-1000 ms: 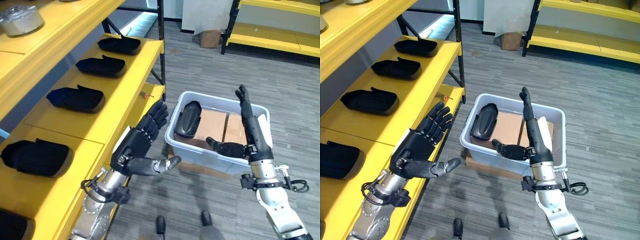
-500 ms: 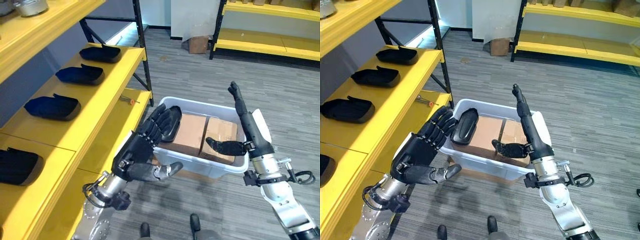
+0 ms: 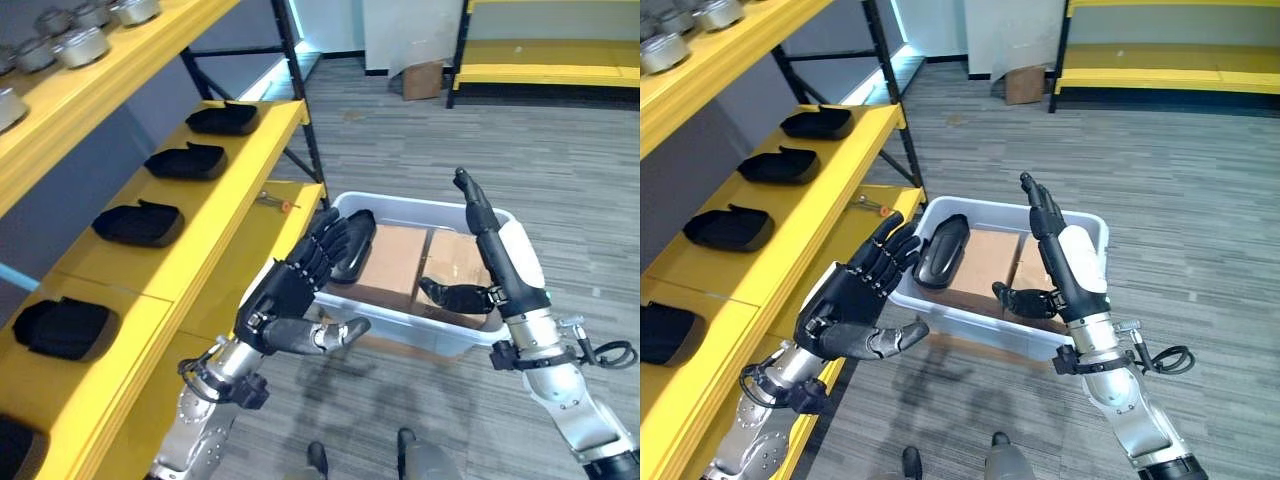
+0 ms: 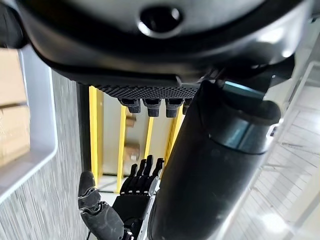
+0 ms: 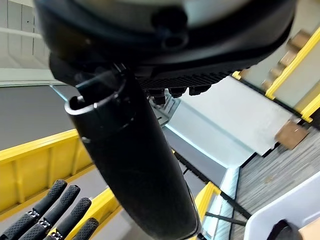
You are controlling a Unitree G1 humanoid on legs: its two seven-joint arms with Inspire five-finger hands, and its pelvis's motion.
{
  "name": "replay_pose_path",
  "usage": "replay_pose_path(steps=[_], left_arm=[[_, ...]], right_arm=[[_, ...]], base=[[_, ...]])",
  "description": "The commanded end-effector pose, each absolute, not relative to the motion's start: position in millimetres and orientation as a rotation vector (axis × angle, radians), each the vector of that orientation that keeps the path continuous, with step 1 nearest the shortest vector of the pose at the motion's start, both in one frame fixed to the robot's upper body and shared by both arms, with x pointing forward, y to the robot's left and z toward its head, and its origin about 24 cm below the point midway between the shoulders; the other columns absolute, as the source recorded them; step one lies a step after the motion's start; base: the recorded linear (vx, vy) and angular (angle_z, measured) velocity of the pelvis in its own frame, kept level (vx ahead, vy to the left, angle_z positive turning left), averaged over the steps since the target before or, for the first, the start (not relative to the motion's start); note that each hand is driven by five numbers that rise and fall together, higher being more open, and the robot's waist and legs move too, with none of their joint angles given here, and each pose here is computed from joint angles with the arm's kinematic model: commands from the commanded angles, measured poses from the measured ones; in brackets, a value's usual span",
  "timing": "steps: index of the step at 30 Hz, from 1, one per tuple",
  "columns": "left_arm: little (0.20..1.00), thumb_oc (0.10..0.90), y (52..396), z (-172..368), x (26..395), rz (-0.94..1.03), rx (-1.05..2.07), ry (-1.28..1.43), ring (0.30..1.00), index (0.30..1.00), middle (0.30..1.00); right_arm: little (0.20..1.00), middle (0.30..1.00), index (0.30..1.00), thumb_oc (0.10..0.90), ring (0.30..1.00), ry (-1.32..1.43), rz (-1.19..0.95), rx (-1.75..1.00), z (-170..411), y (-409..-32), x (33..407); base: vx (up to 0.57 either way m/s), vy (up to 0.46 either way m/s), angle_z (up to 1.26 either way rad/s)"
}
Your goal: Move parts from the plastic box to the shelf.
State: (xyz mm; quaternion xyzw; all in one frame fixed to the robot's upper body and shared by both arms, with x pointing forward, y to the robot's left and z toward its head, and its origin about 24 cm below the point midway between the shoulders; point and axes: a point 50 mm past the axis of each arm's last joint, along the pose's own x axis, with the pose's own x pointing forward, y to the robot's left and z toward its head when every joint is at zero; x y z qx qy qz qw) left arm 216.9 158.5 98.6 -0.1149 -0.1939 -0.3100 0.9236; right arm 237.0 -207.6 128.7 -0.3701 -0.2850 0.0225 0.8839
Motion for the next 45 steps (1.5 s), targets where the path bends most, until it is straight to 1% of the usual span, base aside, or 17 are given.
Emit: replay_pose_path(steps=[1, 7, 9, 10, 14, 20, 22, 25, 31, 36, 39, 45], left_arm=[[1.0, 0.9, 169.3, 140.9, 211.4, -0.64, -0.252, -0.647, 1.0, 1.0, 1.0], [1.0, 0.9, 170.7, 138.4, 209.6, -0.638, -0.258, -0.647, 1.0, 1.0, 1.0], [1.0, 0.9, 172.9, 135.9, 208.5, -0.622, -0.265, -0.65, 1.0, 1.0, 1.0], [1.0, 0.9, 175.7, 133.8, 211.6, -0.615, -0.283, -0.627, 1.0, 1.0, 1.0], [1.0, 0.9, 169.1, 136.8, 212.1, -0.671, -0.272, -0.61, 1.0, 1.0, 1.0], [1.0, 0.9, 164.9, 135.1, 211.9, -0.757, -0.258, -0.59, 1.0, 1.0, 1.0], [1.0, 0.9, 162.3, 134.6, 212.5, -0.733, -0.232, -0.584, 1.0, 1.0, 1.0], [1.0, 0.9, 164.2, 133.0, 215.4, -0.706, -0.225, -0.555, 1.0, 1.0, 1.0], [1.0, 0.9, 167.0, 129.7, 215.3, -0.742, -0.191, -0.507, 1.0, 1.0, 1.0], [1.0, 0.9, 169.9, 128.9, 215.0, -0.712, -0.214, -0.505, 1.0, 1.0, 1.0], [1.0, 0.9, 172.6, 125.0, 209.9, -0.706, -0.231, -0.483, 1.0, 1.0, 1.0], [1.0, 0.9, 178.3, 122.8, 207.7, -0.691, -0.207, -0.467, 1.0, 1.0, 1.0]], right_arm=[[1.0, 1.0, 1.0, 0.9, 1.0, -0.91, 0.102, -0.738, 175.9, -188.6, 225.7], [1.0, 1.0, 1.0, 0.9, 1.0, -0.895, 0.111, -0.733, 173.8, -191.7, 223.2], [1.0, 1.0, 1.0, 0.9, 1.0, -0.9, 0.142, -0.742, 172.3, -192.1, 220.7], [1.0, 1.0, 1.0, 0.9, 1.0, -0.9, 0.177, -0.742, 172.5, -185.6, 221.1], [1.0, 1.0, 1.0, 0.9, 1.0, -0.904, 0.165, -0.761, 174.2, -181.1, 222.3], [1.0, 1.0, 1.0, 0.9, 1.0, -0.876, 0.109, -0.836, 170.4, -184.2, 233.7], [1.0, 1.0, 1.0, 0.9, 1.0, -0.87, 0.111, -0.857, 167.7, -182.5, 237.7], [1.0, 1.0, 1.0, 0.9, 1.0, -0.853, 0.121, -0.888, 164.1, -185.0, 242.2], [1.0, 1.0, 1.0, 0.9, 1.0, -0.789, 0.158, -0.949, 162.7, -181.6, 253.9], [1.0, 1.0, 1.0, 0.9, 1.0, -0.74, 0.233, -1.009, 151.8, -184.3, 249.0], [1.0, 1.0, 1.0, 0.9, 1.0, -0.665, 0.269, -1.067, 145.9, -192.6, 249.5], [1.0, 1.0, 1.0, 0.9, 1.0, -0.571, 0.273, -1.131, 140.1, -207.1, 252.4]], base=[[0.18, 0.079, -0.02], [0.11, 0.059, -0.34], [0.54, 0.416, -0.18], [0.75, 0.631, 0.06], [0.49, 0.423, -0.01], [0.16, 0.162, 0.23], [0.11, 0.113, 0.27], [0.09, -0.059, 0.18], [0.12, -0.224, -0.09], [0.07, -0.095, 0.35], [0.07, -0.104, -0.06], [0.01, -0.111, 0.09]])
